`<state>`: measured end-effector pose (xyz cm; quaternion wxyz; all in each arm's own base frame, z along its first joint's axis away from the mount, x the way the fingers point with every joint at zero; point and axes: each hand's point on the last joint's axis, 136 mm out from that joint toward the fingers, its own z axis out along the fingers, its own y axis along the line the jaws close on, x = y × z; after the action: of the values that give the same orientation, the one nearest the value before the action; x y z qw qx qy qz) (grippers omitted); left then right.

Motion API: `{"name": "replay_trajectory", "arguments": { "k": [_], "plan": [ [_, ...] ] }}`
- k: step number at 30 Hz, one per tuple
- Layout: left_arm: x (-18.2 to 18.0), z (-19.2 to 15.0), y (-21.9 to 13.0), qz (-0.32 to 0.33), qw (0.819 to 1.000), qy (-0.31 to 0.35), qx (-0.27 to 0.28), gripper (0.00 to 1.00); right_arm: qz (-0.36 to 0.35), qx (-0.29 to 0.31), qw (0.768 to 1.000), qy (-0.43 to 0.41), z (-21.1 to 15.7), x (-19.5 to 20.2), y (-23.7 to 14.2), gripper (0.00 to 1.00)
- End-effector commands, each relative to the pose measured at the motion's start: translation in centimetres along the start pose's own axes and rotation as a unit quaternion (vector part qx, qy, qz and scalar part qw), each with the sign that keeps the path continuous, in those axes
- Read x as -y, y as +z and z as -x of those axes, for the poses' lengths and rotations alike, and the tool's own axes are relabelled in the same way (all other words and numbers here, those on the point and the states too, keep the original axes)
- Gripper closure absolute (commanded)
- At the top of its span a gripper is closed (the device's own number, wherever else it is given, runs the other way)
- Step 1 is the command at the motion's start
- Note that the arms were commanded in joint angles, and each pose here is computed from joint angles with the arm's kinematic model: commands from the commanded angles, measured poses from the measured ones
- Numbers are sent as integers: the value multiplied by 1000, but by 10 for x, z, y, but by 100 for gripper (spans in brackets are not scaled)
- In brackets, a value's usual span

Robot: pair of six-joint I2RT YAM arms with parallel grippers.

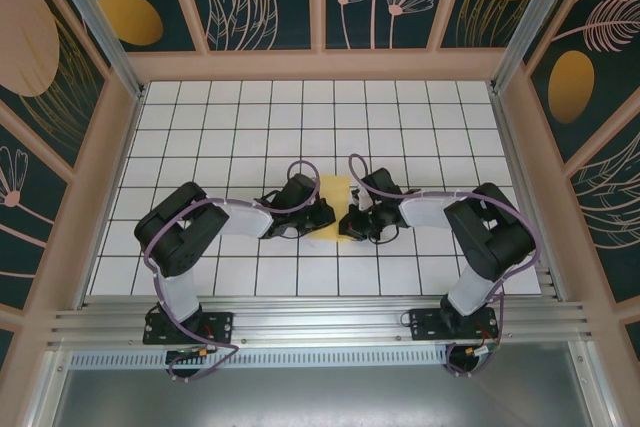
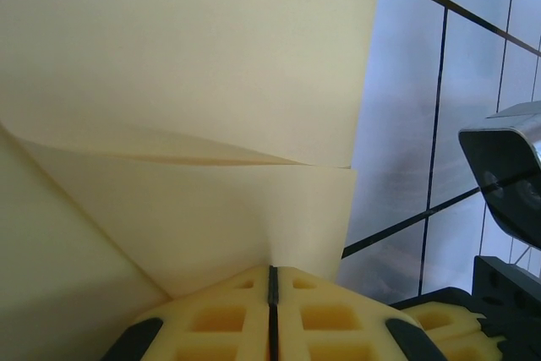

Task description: Fold a paper plane with a square sheet of paper (pick it up from the middle)

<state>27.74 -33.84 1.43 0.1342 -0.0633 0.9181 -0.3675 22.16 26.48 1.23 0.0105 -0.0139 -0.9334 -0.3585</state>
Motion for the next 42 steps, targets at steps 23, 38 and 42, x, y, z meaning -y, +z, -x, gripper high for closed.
{"name": "replay_trajectory", "arguments": {
  "k": [23,38,42],
  "plan": [
    [-50,55,-16,85,993,7,82,86,-133,-46,989,51,-37,70,9,100],
    [-63,76,-23,104,990,-2,97,86,-132,-49,989,49,-37,70,10,100],
    [-60,85,-26,111,989,3,102,85,-134,-50,989,48,-38,70,9,100]
  ]
}}
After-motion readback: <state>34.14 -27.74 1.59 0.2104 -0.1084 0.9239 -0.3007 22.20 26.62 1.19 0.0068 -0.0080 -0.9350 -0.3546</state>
